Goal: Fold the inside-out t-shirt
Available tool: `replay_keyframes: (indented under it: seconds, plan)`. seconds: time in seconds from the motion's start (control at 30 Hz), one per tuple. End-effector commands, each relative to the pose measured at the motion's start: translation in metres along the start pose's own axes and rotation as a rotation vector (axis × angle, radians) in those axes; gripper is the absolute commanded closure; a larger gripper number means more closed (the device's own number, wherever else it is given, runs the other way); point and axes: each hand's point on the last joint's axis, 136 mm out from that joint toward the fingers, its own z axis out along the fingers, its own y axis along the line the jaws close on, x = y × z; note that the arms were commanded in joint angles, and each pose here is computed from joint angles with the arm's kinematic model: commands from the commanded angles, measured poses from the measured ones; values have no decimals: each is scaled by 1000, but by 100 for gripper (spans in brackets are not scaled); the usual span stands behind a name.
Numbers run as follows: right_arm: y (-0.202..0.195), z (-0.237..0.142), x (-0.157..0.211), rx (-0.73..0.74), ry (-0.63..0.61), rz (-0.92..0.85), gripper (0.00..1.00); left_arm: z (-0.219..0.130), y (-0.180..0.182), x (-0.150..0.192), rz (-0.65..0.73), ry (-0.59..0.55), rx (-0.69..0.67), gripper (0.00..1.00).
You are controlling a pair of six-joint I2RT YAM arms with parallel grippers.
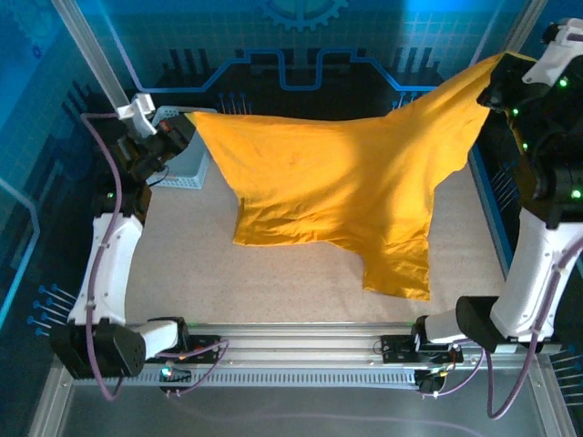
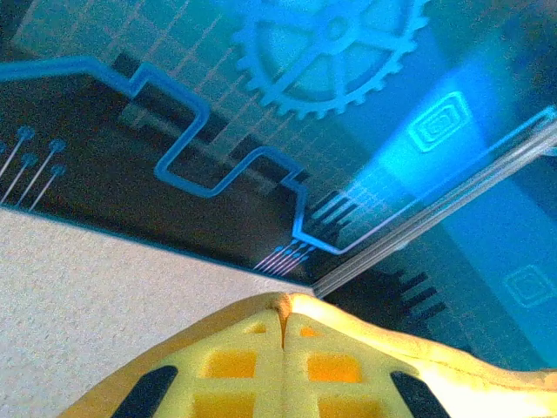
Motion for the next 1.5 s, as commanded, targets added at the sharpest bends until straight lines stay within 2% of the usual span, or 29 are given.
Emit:
replay_keyframes:
  seconds: [0.0,0.23,0.4,0.5,0.6,0.73,0.87,1.0,1.23,1.47]
  plan:
    - [-5,-57,-48,19,-172,-16,100,-28,-32,-22,99,-88,31,100]
    - [-5,-125,-88,10,-331,-21,100,-82,-92,-38,210,-203,106,100]
    - [0,-156,-102,-29,-402,-15,100,-117,-121,-44,269,-290,136,100]
    - [0,-163,-106,-30,-423,-15,100,-123,-128,-46,283,-295,134,100]
    - [0,-152,-108,-20,-424,-31,100,-109,-113,-49,265,-254,69,100]
    - [1,-94,-91,2,-325,-63,100,-69,-65,-43,228,-152,-52,100]
    - [6,-23,-57,-14,-175,-80,100,-28,-13,-30,172,-59,-139,100]
    - [11,43,-17,-38,-34,-91,100,-3,31,-16,132,-17,-208,100]
    - [36,137,80,-114,234,-160,100,44,104,23,57,94,-270,100]
    - [36,210,190,-63,470,-226,100,89,158,63,-2,204,-265,100]
